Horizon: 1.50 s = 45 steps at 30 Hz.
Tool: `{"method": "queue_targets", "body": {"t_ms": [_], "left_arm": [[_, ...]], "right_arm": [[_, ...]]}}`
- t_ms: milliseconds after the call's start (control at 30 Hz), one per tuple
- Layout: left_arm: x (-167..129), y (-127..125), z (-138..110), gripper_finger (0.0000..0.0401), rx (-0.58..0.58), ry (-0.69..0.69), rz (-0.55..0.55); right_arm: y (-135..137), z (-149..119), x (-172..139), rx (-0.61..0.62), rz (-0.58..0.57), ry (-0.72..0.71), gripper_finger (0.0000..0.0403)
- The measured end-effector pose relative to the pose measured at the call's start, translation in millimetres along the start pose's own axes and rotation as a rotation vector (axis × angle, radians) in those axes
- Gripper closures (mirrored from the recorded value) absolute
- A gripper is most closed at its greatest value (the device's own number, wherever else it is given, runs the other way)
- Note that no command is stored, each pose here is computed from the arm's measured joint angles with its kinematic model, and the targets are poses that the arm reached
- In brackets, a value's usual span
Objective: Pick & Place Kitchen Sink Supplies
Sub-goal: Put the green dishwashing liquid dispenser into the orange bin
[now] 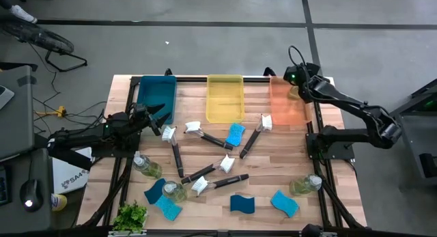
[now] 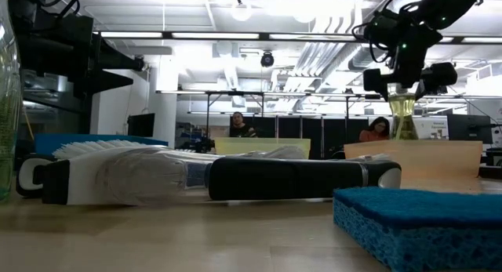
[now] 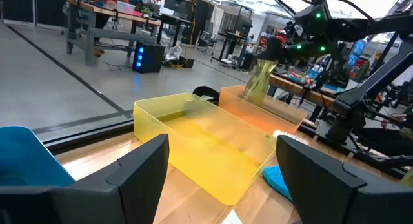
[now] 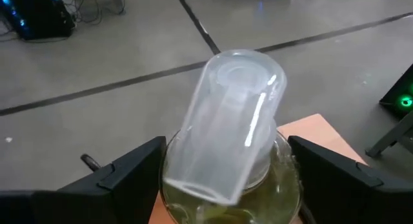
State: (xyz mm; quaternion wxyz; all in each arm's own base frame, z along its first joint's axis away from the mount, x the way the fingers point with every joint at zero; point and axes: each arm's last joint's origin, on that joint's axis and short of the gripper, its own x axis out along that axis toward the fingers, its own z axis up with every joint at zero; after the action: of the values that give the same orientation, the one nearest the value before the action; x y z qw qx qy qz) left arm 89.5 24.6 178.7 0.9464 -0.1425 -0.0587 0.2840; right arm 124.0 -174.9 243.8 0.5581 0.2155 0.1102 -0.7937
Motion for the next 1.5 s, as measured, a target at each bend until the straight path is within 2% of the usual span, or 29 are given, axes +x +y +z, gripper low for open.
{"method": "queue_targets", "body": {"t_ms": [367,867,967,1267,1500], "left_arm": [[0,0,0,0.0121,0.000,0.000,0.000],[0,0,0,0.0121,0.000,0.000,0.000],[0,0,0,0.0121,0.000,0.000,0.000],[0,0,0,0.0121,0.000,0.000,0.000],[0,0,0,0.0121,0.000,0.000,0.000]], "right_arm": [[-6,4,-8,-0.058,0.062,0.033,0.0088],[-7,4,-9,-0.066,0.063,0.037,0.0088],[-7,4,-9,-0.070,0.071,0.047,0.0078],[-6,2,-10,-0.100,0.103,0.067,0.0016],[-12,5,-17,-0.137,0.144,0.087,0.0012]]}}
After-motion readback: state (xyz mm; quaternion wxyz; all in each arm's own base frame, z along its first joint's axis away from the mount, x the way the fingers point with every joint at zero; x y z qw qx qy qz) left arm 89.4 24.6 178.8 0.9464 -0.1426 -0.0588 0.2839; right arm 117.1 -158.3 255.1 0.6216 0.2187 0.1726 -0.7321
